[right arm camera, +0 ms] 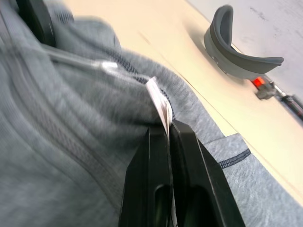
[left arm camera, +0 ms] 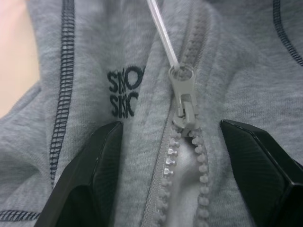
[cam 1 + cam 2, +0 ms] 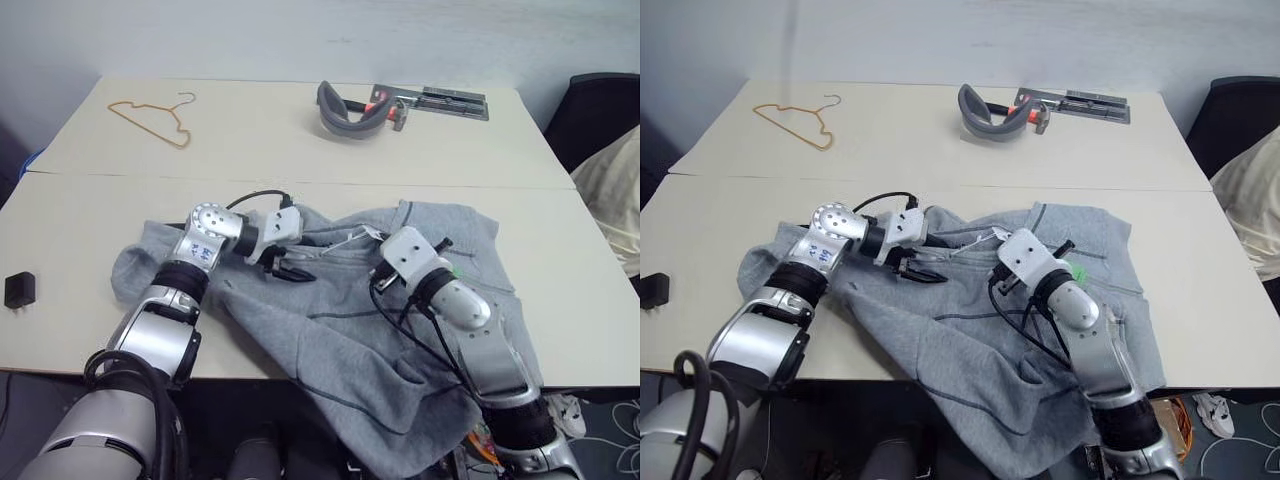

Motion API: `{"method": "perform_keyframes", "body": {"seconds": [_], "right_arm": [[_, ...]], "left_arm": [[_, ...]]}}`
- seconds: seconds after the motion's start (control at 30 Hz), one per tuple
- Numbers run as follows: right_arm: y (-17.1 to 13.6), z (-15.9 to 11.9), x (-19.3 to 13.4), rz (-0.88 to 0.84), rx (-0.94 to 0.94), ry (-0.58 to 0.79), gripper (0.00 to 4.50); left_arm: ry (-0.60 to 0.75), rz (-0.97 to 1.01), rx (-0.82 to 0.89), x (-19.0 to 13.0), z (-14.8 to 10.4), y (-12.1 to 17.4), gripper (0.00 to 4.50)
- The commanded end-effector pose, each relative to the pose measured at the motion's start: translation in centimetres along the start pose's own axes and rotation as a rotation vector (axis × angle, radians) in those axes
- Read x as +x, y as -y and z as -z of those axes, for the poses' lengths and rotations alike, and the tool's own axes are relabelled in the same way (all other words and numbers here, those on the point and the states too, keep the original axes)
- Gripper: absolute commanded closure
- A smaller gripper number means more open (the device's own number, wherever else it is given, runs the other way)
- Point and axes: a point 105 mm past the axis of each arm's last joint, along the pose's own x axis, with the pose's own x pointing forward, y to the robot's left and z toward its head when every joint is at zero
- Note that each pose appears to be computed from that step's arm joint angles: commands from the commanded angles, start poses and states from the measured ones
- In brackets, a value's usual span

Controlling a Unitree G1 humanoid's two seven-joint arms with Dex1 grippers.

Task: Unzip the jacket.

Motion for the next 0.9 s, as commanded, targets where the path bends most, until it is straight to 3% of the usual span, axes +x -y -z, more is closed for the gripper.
{"method": "perform_keyframes", "body": {"seconds": [0.03,0.13,0.33,0.6,0.67,0.87,0.9], "right_arm": [[2.1,-2.4,-2.2,0.07,0.016,0.073,4.45],[3.1,-2.3,-3.4,0.108,0.024,0.052,4.45],[2.6,-0.6,-4.1,0.047,-0.209,-0.035,4.45],[1.6,-1.2,-2.6,0.023,-0.116,0.003,2.23],[1.5,-1.8,-2.4,0.028,-0.054,0.026,2.23],[2.5,-0.6,-1.5,0.075,-0.102,-0.02,2.23],[2.4,-0.5,-1.4,0.07,-0.101,-0.018,2.51]], "left_arm": [[-0.024,0.01,-0.041,0.7,1.7,1.0,1.07],[-0.021,0.007,-0.052,0.9,2.0,1.2,1.07],[-0.004,0.005,-0.049,1.1,1.6,1.1,1.07],[0.014,0.024,-0.019,1.1,0.5,0.8,1.07],[0.018,0.03,-0.011,1.2,0.3,0.8,1.07],[0.023,0.034,0.001,1.2,0.2,0.9,1.07],[0.023,0.034,0.003,1.2,0.1,0.9,1.07]]}}
